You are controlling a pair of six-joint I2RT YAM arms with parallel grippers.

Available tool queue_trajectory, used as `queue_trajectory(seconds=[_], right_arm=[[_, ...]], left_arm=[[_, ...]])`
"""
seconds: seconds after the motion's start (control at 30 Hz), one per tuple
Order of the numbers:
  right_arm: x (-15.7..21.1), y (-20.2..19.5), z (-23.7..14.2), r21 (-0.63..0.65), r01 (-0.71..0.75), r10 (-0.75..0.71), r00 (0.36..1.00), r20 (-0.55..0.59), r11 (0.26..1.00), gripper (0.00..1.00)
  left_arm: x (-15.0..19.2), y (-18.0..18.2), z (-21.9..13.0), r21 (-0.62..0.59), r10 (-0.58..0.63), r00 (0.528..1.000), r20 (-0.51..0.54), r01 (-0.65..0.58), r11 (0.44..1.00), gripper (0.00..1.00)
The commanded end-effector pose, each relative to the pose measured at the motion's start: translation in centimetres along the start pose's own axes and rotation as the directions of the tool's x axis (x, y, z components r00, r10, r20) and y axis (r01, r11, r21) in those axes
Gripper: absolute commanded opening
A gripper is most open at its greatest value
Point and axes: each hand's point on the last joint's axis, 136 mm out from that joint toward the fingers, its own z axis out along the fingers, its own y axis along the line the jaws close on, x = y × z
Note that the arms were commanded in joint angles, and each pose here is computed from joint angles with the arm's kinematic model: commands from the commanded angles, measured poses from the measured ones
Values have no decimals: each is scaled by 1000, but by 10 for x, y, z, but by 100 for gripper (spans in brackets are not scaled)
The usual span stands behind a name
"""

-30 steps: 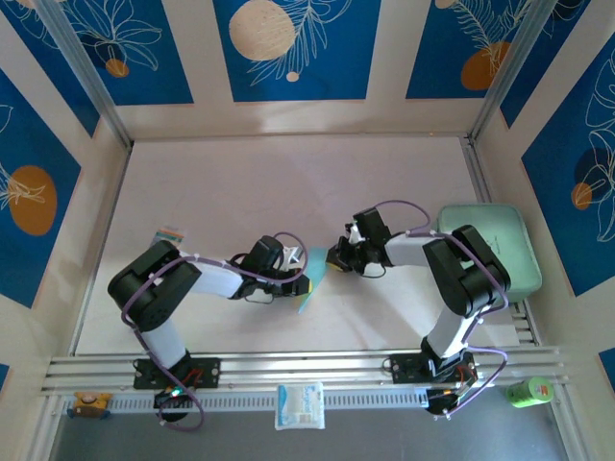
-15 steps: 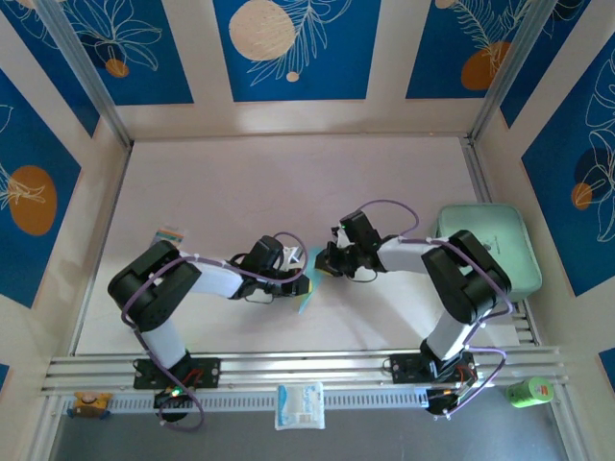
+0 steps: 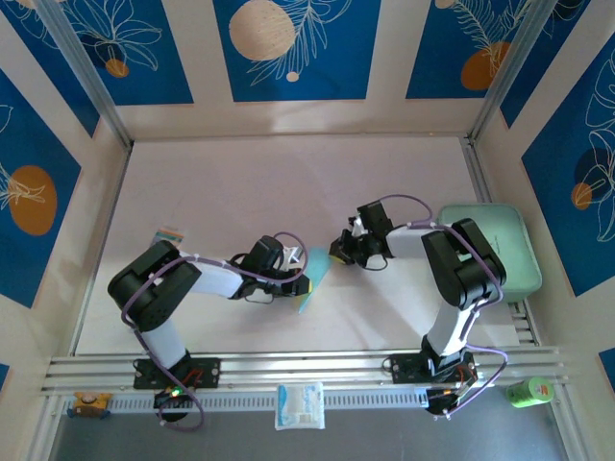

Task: Fold a paper plane with a square sheet of paper (pick it up from the middle)
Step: Fold the wing for the fifth time at the center of the table.

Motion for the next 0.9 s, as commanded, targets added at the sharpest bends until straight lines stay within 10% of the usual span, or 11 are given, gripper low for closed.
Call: queue_trajectory(seconds=[0.0, 0.43, 0.87], right_arm=[[-15, -16, -2, 37, -19, 18, 999, 28, 999, 11], [-43, 28, -44, -58, 54, -47, 992, 114, 997, 12], [59, 45, -10, -78, 91, -96, 994, -51, 993, 9]], left_arm=[[66, 61, -5, -216, -189, 967, -170, 151, 965, 0], [65, 60, -5, -213, -186, 968, -168, 149, 966, 0], [63, 57, -6, -201, -181, 970, -163, 147, 969, 0]])
